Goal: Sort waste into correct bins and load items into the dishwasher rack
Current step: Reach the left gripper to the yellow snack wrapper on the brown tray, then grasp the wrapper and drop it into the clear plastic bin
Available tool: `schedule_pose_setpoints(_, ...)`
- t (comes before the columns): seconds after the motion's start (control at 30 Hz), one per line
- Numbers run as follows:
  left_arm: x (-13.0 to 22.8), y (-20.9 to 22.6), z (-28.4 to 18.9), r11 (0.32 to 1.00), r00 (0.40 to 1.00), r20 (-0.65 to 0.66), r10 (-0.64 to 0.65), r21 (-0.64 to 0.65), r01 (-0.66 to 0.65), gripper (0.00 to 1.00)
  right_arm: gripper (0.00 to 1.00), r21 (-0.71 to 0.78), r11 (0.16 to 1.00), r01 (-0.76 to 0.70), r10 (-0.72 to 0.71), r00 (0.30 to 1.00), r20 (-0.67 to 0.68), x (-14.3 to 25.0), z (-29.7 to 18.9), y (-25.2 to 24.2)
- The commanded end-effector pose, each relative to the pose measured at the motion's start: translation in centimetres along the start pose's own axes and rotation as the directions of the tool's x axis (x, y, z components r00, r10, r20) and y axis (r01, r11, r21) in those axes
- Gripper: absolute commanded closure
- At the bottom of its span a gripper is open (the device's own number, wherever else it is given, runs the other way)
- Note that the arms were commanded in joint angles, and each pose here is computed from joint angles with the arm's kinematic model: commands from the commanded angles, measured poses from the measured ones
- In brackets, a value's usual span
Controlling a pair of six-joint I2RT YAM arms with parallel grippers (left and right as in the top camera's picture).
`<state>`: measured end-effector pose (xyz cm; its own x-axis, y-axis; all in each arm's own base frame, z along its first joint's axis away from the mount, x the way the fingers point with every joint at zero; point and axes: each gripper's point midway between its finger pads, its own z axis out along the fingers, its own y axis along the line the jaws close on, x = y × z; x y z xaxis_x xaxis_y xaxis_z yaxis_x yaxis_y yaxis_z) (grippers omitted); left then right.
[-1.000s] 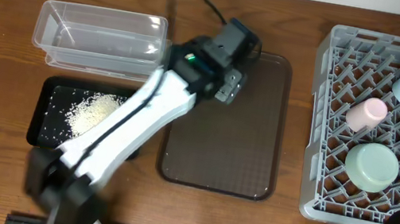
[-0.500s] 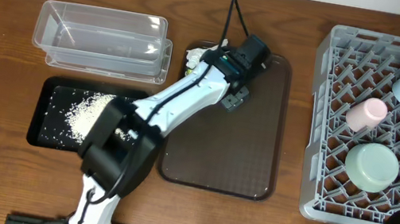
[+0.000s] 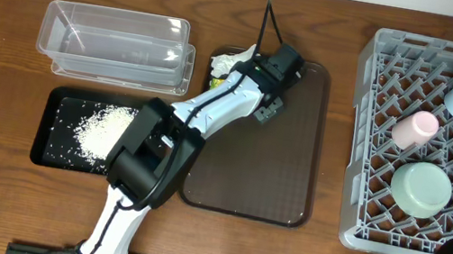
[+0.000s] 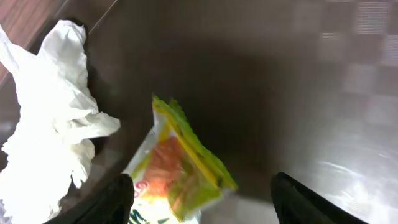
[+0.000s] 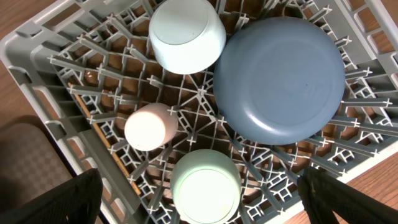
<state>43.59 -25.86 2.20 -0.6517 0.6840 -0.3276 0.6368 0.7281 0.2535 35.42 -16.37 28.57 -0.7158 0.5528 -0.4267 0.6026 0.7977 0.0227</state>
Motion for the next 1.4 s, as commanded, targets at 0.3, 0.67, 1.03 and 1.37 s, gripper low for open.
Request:
schedule_pose_setpoints(0.3, 0.5, 1.0, 1.1, 0.984, 0.996, 0.015, -0.083, 0.159, 0.08, 0.36, 0.01, 0.014, 1.0, -0.02, 0.02, 1.0, -0.003, -0.1, 0.2, -0.3)
schedule_pose_setpoints(0.67, 0.9, 0.9, 1.0, 0.977, 0.995, 0.0, -0.102, 0.188, 0.1, 0.8, 0.01, 0.014, 1.0, -0.02, 0.02, 1.0, -0.003, -0.1, 0.2, -0.3)
schedule_pose_setpoints(1.03, -1.4, 2.6, -5.0, 0.974, 0.982, 0.094, -0.167, 0.173, 0.149, 0.94, 0.01, 0.014, 1.0, -0.02, 0.02, 1.0, -0.002, -0.1, 0.2, -0.3)
schedule_pose_setpoints(1.37, -4.3, 7.8, -16.6, 0.938, 0.883, 0.321, -0.343, 0.16, 0.306, 0.94, 0.01, 0.013, 1.0, -0.019, 0.019, 1.0, -0.002, -0.1, 0.2, -0.3)
